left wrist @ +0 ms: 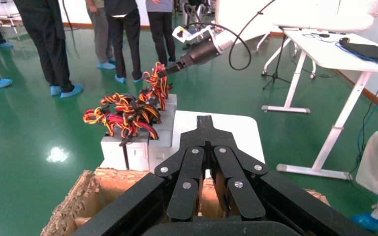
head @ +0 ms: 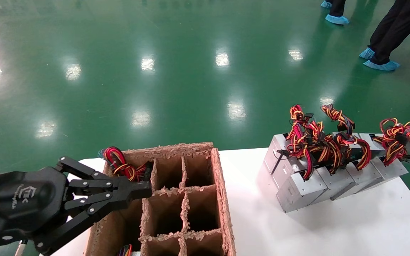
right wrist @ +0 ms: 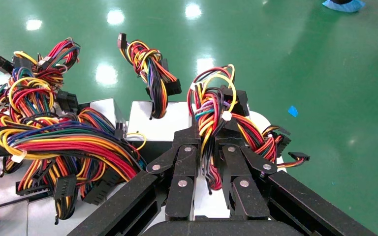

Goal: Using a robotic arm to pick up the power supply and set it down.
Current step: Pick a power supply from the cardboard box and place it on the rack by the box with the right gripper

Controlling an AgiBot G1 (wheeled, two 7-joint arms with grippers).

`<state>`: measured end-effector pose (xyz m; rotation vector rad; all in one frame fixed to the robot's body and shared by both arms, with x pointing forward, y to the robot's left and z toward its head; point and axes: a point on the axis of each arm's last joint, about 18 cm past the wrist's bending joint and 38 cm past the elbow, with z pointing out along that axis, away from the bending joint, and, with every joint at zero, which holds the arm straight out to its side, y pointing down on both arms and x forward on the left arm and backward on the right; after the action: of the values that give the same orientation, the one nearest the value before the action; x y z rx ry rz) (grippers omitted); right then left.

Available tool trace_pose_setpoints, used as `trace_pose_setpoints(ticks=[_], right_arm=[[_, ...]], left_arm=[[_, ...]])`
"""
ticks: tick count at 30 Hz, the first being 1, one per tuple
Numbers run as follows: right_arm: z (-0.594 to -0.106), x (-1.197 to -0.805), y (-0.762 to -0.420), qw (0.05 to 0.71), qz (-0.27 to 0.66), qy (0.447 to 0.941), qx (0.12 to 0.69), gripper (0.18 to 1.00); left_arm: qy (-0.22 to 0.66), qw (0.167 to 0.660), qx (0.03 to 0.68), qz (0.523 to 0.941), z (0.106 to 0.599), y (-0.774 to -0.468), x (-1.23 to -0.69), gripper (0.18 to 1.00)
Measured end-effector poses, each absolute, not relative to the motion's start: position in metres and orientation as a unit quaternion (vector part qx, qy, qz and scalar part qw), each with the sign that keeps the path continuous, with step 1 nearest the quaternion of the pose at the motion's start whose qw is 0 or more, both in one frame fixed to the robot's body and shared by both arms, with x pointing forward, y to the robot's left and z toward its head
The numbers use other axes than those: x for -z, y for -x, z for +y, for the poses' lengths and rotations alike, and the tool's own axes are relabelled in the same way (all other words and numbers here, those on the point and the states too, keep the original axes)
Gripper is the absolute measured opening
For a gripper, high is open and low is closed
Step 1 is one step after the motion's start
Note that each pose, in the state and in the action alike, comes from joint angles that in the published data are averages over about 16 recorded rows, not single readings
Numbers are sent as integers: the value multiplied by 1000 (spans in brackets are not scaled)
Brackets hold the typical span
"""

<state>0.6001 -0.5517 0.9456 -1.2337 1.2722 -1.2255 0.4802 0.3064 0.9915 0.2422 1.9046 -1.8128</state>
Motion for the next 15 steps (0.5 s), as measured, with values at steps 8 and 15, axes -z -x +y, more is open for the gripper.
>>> trace_pose_setpoints(ticks=[8,15], right_arm=[[-551,-948,-601,473,518,504,503,243],[-550,-957,-602,477,510,501,511,309]], left_arm=[[-89,248,665,699,306,-480,-992,191],[-89,248,665,699,306,-480,-992,191]])
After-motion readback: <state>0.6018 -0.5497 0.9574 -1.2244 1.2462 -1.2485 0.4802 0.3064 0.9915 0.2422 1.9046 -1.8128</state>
